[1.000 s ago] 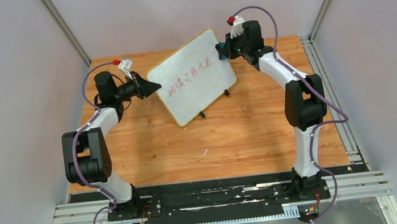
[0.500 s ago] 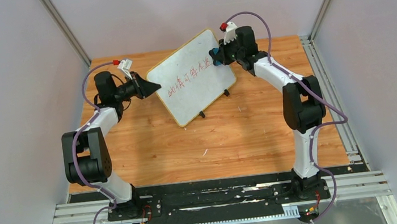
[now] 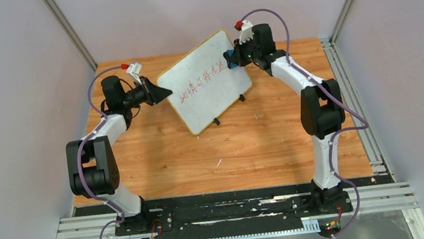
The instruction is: Erase the whiteboard
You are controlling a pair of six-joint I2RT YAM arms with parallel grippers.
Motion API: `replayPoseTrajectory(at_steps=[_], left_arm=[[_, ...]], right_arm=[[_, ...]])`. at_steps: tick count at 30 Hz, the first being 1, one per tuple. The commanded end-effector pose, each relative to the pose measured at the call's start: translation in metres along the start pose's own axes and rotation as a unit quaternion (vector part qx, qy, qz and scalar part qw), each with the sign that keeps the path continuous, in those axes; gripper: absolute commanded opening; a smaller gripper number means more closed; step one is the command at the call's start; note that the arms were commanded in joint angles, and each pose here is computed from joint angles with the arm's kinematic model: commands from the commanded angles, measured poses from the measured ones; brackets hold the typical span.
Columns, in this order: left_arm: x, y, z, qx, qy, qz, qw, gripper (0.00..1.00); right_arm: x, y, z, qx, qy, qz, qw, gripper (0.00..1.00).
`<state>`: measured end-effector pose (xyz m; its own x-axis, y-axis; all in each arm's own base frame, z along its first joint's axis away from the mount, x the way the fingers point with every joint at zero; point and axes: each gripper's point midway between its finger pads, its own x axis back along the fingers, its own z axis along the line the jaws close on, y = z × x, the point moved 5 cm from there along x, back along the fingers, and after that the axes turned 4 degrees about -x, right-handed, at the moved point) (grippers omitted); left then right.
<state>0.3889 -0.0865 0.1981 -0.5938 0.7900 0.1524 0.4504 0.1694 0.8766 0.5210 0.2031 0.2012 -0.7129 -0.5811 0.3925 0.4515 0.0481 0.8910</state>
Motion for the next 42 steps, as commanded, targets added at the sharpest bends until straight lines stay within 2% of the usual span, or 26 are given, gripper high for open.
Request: replayPoseTrajectory(at_steps=[1, 16, 27, 32, 37, 42], left_arm=[[0.001, -0.020, 0.015, -0.019, 0.024, 0.027, 0.999, 0.00], [0.000, -0.021, 0.016, -0.019, 0.025, 0.032, 0.999, 0.00], [0.000, -0.020, 0.016, -0.017, 0.024, 0.032, 0.999, 0.00], [0.000, -0.021, 0.015, -0.017, 0.022, 0.033, 0.999, 0.00], [0.001, -0.021, 0.015, -0.018, 0.021, 0.033, 0.999, 0.00], [0.001, -0.021, 0.014, -0.017, 0.020, 0.033, 0.999, 0.00]], right_arm=[[0.000, 0.003, -0.030, 0.001, -0.035, -0.001, 0.999, 0.01], [0.008, 0.001, -0.038, 0.004, -0.047, -0.002, 0.999, 0.01], [0.007, 0.004, 0.020, 0.015, 0.008, -0.012, 1.000, 0.01], [0.005, 0.012, 0.031, 0.025, 0.014, -0.014, 0.999, 0.01], [0.006, 0.024, 0.032, 0.038, 0.009, -0.021, 0.999, 0.01], [0.003, 0.028, 0.010, 0.044, -0.023, -0.017, 0.999, 0.01]])
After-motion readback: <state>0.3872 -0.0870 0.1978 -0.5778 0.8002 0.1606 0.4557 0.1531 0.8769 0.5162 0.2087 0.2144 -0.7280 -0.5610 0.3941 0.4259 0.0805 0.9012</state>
